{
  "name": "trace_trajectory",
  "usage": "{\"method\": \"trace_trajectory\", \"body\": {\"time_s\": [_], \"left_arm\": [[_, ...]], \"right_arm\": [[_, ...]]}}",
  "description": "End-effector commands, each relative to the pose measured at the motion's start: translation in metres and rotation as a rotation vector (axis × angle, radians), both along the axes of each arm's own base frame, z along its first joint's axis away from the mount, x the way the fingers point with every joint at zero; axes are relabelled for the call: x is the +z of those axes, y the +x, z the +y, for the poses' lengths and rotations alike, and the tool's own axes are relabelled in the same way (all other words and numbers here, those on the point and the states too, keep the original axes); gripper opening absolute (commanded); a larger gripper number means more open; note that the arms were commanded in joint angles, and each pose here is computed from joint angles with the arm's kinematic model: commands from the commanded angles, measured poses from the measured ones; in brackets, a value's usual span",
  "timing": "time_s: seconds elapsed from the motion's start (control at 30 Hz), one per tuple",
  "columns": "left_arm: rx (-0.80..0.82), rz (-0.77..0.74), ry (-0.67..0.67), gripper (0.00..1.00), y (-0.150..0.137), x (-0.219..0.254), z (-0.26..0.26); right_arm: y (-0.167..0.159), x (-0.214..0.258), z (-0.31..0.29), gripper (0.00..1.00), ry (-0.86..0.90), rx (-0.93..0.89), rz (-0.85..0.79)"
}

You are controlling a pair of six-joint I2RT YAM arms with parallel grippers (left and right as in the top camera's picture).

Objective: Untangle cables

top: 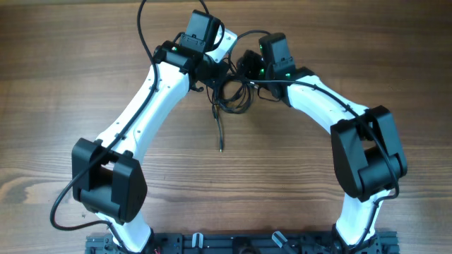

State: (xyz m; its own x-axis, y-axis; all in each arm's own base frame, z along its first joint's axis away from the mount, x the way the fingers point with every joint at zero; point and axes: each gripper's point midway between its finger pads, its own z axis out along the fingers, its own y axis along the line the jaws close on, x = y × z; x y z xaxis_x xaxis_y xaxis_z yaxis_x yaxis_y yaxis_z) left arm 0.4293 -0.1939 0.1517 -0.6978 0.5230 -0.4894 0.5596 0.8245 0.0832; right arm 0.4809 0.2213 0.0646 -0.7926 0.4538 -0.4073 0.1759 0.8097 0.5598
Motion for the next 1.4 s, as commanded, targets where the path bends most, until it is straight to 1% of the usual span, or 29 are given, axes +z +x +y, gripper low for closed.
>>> {"method": "trace_trajectory", "body": {"time_s": [0.0,0.1,0.33,0.47,0.67,0.7,0.83,0.87,0.93,1.07,1.13,1.2,1.37], "left_arm": [[0.006,-0.03,-0.017,0.04,-0.002,0.015,0.0],[0.003,-0.031,-0.015,0.04,-0.002,0.015,0.0],[0.003,-0.031,-0.016,0.04,-0.002,0.015,0.0],[0.003,-0.031,-0.016,0.04,-0.002,0.015,0.0],[0.002,-0.031,-0.016,0.04,-0.002,0.015,0.0],[0.002,-0.031,-0.016,0.04,-0.002,0.015,0.0],[0.002,-0.031,-0.016,0.04,-0.002,0.015,0.0],[0.002,-0.03,-0.016,0.04,-0.002,0.015,0.0],[0.002,-0.03,-0.016,0.04,-0.002,0.015,0.0],[-0.002,-0.032,-0.015,0.04,-0.003,0.017,0.0],[-0.008,-0.036,-0.015,0.04,-0.003,0.018,0.0],[-0.016,-0.04,-0.011,0.04,-0.004,0.02,0.0],[-0.019,-0.046,-0.013,0.04,-0.005,0.023,0.0]], "right_arm": [[-0.004,-0.017,-0.007,0.82,0.01,0.003,0.052],[-0.006,-0.022,-0.02,0.82,0.013,-0.039,0.094],[-0.001,-0.02,-0.038,0.83,0.093,-0.031,0.124],[-0.002,-0.01,-0.033,0.86,0.154,0.108,0.094],[-0.007,0.004,-0.026,0.92,0.249,0.241,0.066],[-0.01,0.008,-0.023,0.93,0.272,0.286,0.052],[-0.015,0.011,-0.021,0.94,0.301,0.324,0.059],[-0.016,0.01,-0.021,0.94,0.301,0.322,0.066],[-0.02,0.0,-0.026,0.94,0.298,0.26,0.136],[-0.026,-0.018,-0.026,0.93,0.33,0.205,0.224],[-0.028,-0.028,-0.024,0.89,0.345,0.192,0.259],[-0.028,-0.033,-0.02,0.86,0.351,0.199,0.263],[-0.021,-0.027,-0.013,0.82,0.381,0.195,0.235]]}}
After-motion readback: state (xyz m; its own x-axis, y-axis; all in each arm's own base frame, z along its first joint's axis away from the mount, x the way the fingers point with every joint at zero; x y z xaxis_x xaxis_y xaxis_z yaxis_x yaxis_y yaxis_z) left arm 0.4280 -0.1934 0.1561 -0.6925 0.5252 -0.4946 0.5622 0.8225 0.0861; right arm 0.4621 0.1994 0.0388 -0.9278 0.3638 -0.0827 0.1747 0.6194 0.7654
